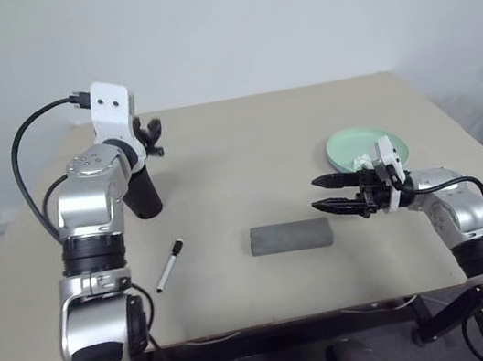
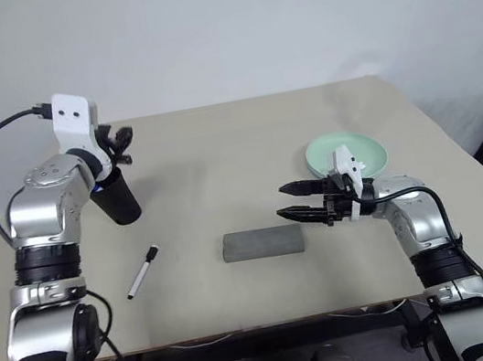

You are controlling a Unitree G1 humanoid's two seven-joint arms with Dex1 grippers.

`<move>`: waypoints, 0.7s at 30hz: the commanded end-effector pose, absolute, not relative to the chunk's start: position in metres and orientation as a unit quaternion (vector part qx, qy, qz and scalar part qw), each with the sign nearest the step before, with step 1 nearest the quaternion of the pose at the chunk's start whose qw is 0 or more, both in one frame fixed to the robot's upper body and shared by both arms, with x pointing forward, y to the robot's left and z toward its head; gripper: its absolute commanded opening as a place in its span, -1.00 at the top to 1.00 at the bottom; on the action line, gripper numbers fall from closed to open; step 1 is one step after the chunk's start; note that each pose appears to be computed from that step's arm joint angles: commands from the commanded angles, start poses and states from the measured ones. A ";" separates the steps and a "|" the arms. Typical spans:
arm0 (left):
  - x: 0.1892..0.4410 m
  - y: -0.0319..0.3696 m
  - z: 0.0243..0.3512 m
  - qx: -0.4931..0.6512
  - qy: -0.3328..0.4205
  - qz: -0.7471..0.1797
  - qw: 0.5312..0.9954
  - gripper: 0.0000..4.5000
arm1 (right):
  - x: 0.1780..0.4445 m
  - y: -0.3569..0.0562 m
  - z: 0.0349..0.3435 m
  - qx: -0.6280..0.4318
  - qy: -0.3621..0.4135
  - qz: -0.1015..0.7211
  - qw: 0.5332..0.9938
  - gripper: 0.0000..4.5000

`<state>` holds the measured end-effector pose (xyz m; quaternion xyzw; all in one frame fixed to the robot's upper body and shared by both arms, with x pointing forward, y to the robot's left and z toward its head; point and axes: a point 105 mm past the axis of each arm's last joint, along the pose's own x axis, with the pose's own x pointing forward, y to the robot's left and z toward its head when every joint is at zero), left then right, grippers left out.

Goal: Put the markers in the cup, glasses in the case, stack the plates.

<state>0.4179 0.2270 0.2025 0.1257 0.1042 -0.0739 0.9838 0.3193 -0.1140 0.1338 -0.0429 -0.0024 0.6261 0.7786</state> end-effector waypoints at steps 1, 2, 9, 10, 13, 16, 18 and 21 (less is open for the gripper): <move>0.397 0.229 0.181 0.129 0.164 -0.092 0.974 0.12 | 0.325 -0.116 0.150 -0.062 -0.031 0.624 0.779 -0.19; 0.390 0.229 0.171 0.127 0.184 -0.097 0.970 0.12 | 0.325 -0.117 0.151 -0.063 -0.031 0.623 0.779 -0.19; 0.357 0.227 0.113 0.077 0.271 -0.074 0.957 0.12 | 0.326 -0.118 0.149 -0.066 -0.024 0.627 0.776 -0.19; 0.354 0.225 0.106 0.071 0.279 -0.067 0.955 0.12 | 0.326 -0.118 0.149 -0.066 -0.024 0.627 0.776 -0.19; 0.338 0.211 0.092 0.052 0.296 -0.073 0.951 0.12 | 0.327 -0.118 0.150 -0.068 -0.023 0.628 0.775 -0.19; 0.323 0.208 0.080 0.056 0.314 -0.073 0.945 0.12 | 0.326 -0.119 0.148 -0.070 -0.017 0.630 0.773 -0.19; 0.317 0.211 0.076 0.068 0.322 -0.068 0.942 0.12 | 0.326 -0.119 0.148 -0.071 -0.015 0.631 0.772 -0.19; 0.314 0.216 0.076 0.079 0.322 -0.061 0.941 0.12 | 0.327 -0.118 0.147 -0.072 -0.012 0.634 0.770 -0.19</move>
